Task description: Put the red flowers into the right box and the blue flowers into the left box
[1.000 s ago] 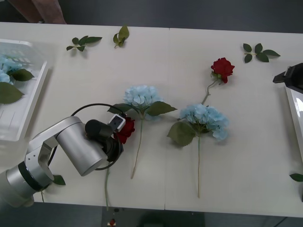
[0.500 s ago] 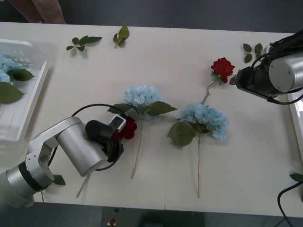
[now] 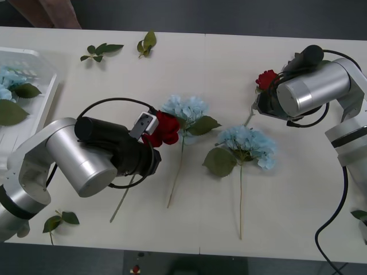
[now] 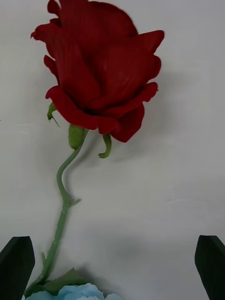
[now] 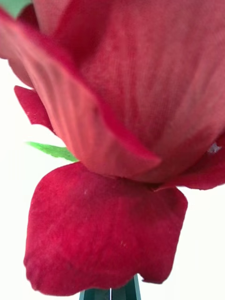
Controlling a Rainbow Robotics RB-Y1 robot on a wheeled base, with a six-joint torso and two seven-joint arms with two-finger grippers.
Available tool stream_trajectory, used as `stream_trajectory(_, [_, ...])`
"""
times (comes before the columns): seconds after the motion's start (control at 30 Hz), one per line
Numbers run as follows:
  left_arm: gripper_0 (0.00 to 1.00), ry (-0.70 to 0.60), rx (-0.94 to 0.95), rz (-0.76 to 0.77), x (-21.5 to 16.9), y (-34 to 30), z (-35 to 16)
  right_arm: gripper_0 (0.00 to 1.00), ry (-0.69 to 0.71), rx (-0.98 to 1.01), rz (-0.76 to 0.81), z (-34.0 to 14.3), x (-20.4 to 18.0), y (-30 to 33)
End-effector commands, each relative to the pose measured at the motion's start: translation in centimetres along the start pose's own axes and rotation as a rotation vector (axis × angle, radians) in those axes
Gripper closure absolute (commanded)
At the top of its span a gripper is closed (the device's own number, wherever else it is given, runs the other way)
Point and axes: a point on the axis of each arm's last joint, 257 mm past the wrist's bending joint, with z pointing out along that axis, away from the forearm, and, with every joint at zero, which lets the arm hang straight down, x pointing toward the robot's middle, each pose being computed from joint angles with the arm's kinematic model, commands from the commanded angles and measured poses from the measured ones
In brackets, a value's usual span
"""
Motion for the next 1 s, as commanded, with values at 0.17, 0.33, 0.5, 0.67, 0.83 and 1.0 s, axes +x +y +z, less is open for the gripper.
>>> stream_trajectory(0.17, [1.00,-0.161,0.132,-0.076,-6.2,-2.9,-7.2,0.00,-0.042,-0.020,0.041,-0.1,-2.1,2.6])
stream_trajectory(0.33, [1.00,-0.247,0.188,-0.145,-8.4,-3.3,-11.6,0.00,-0.050,-0.035,0.015,-0.6,-2.7,3.0])
stream_trajectory(0.5, [1.00,-0.313,0.232,-0.192,-10.3,-3.3,-14.7,0.00,-0.037,-0.092,-0.039,-1.6,-3.6,2.8])
stream_trajectory(0.67, [1.00,-0.400,0.257,-0.294,-12.9,-3.0,-16.8,0.00,-0.006,-0.147,-0.084,-3.5,-4.6,1.9])
stream_trajectory(0.83, [1.00,-0.527,0.276,-0.419,-16.3,-2.6,-18.1,0.00,0.018,-0.188,-0.188,-6.5,-5.6,0.5])
stream_trajectory(1.0, [1.00,-0.610,0.301,-0.539,-19.3,-2.7,-19.4,0.00,0.033,-0.259,-0.286,-9.5,-6.1,-0.7])
